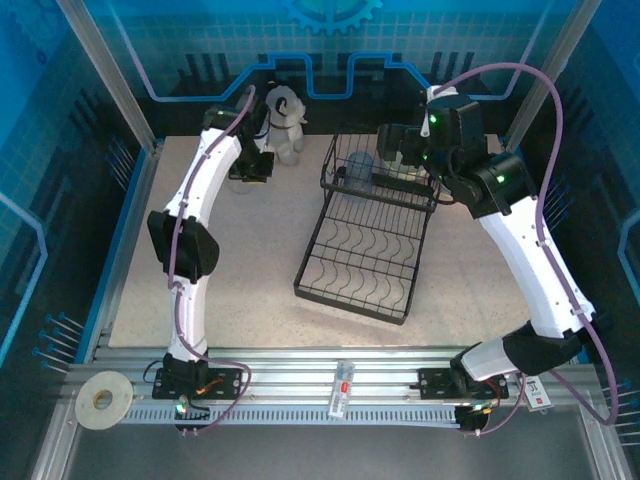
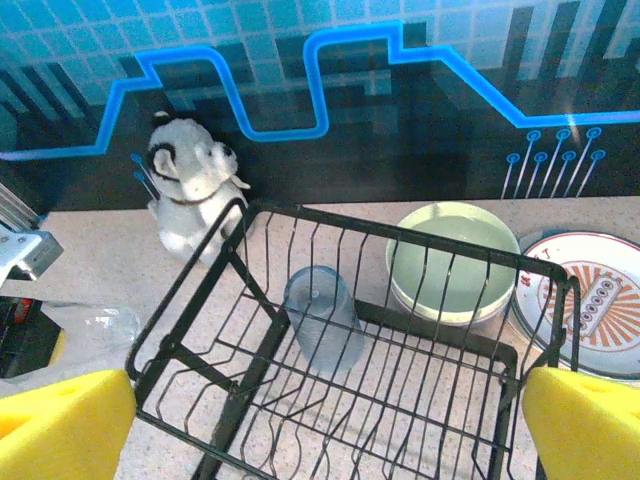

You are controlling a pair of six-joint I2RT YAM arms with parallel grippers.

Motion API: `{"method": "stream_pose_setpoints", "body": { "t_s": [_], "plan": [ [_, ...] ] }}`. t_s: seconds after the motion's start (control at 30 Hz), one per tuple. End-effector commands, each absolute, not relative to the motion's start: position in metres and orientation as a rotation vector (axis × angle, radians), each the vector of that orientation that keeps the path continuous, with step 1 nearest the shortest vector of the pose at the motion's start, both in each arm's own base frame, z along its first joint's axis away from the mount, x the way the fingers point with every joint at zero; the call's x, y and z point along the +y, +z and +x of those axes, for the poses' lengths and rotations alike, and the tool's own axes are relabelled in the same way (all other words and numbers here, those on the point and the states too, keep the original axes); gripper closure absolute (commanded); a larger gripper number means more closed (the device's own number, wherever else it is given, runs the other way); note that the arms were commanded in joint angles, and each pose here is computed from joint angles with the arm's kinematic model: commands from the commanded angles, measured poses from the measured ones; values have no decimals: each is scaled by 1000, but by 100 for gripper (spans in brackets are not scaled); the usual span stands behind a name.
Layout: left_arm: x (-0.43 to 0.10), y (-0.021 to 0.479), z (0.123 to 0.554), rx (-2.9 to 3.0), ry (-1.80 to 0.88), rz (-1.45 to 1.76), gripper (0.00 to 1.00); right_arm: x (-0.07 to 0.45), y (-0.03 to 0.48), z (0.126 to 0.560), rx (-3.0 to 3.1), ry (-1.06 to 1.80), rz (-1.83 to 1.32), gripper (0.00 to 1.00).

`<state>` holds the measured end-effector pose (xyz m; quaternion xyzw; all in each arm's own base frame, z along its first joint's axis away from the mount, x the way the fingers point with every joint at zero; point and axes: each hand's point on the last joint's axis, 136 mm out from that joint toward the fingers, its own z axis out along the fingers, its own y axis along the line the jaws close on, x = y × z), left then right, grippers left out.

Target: Unload the mixed dishes from the dish rack

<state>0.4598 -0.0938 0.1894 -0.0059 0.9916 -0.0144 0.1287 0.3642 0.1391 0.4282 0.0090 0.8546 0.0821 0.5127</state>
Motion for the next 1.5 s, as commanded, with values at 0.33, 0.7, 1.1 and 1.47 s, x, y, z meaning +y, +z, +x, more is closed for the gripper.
{"method": "stream_pose_setpoints", "body": {
  "t_s": [0.33,0.7,1.1,1.47],
  "plan": [
    [-82,147,454,3013,123,210,100,153,401,364,2171,133,-43,0],
    [-93,134,441,3049,196,328,100,159,393,367,2195,154,-45,0],
    [-99,126,442,3061,200,349,89,159,390,364,2200,156,-59,0],
    [-104,136,449,3017,183,318,65,159,391,364,2194,173,-56,0]
  ]
}}
